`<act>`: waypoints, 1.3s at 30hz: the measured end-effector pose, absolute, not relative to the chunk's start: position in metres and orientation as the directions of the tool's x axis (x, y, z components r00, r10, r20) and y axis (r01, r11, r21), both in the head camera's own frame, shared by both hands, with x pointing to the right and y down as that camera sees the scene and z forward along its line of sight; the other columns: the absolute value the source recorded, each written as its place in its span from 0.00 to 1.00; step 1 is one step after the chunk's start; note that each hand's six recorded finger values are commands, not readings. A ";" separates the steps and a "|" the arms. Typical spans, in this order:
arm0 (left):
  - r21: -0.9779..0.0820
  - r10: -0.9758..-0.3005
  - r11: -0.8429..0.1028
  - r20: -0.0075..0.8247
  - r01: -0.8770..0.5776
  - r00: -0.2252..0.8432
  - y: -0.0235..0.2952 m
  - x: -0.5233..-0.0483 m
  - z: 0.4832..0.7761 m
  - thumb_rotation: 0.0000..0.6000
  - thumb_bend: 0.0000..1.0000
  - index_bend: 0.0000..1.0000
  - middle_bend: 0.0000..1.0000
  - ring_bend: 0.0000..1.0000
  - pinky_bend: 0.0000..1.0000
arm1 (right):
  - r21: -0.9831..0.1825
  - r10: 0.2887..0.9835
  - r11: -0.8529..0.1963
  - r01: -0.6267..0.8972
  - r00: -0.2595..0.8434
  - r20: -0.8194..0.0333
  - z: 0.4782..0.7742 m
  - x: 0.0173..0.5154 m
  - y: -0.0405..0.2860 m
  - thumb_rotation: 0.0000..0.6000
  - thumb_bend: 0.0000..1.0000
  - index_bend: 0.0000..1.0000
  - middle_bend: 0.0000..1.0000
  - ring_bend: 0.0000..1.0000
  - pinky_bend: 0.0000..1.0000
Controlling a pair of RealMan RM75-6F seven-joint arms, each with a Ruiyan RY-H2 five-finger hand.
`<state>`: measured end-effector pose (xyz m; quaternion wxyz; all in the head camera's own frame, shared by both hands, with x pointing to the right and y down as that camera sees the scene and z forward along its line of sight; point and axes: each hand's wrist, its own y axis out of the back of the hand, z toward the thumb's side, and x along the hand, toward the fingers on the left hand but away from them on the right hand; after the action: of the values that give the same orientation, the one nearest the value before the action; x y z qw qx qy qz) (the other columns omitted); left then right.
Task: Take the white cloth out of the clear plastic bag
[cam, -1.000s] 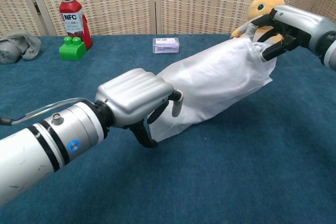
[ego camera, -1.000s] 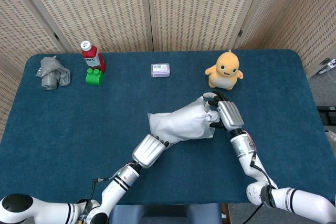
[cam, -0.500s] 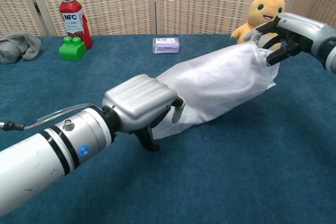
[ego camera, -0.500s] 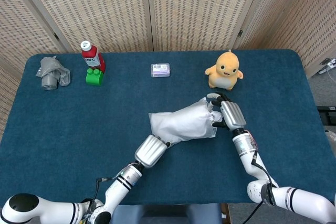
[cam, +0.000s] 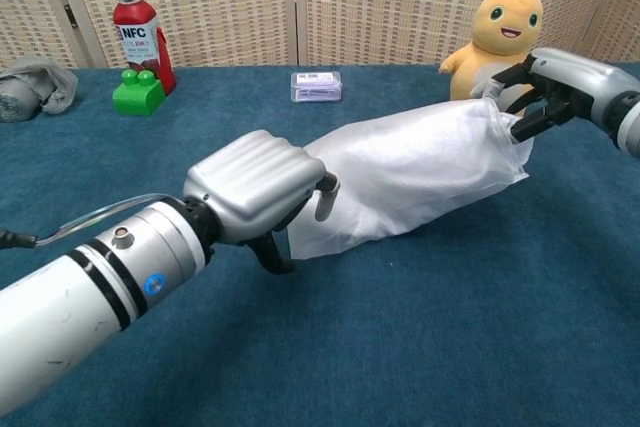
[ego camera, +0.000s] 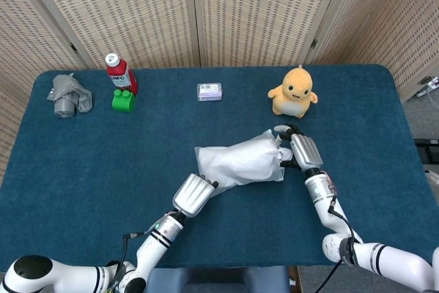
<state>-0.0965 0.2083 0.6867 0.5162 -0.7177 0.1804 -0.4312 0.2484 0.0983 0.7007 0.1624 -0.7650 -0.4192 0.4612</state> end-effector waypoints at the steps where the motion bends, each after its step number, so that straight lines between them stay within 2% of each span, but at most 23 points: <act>1: -0.896 -0.705 -0.401 0.434 0.189 0.561 0.209 -0.097 0.687 1.00 0.04 0.48 0.69 0.64 0.68 | -0.635 0.791 -0.596 0.492 0.224 -0.569 0.701 0.248 0.098 1.00 0.66 0.80 0.23 0.08 0.23; 17: -0.920 -0.728 -0.343 0.387 0.189 0.566 0.210 -0.091 0.692 1.00 0.04 0.53 0.77 0.68 0.69 | -0.631 0.792 -0.595 0.498 0.230 -0.565 0.700 0.248 0.100 1.00 0.66 0.80 0.23 0.08 0.23; 28: -0.908 -0.719 -0.363 0.415 0.208 0.558 0.213 -0.091 0.699 1.00 0.03 0.50 0.77 0.68 0.70 | -0.632 0.795 -0.592 0.500 0.230 -0.562 0.699 0.248 0.099 1.00 0.67 0.80 0.23 0.08 0.23; 39: -0.918 -0.728 -0.341 0.394 0.201 0.561 0.213 -0.089 0.700 1.00 0.03 0.56 0.78 0.69 0.70 | -0.622 0.778 -0.608 0.493 0.216 -0.589 0.707 0.253 0.103 1.00 0.68 0.80 0.23 0.08 0.22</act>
<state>-0.0885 0.2129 0.7002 0.5419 -0.6976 0.1888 -0.4289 0.2533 0.1030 0.7070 0.1522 -0.7647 -0.4158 0.4682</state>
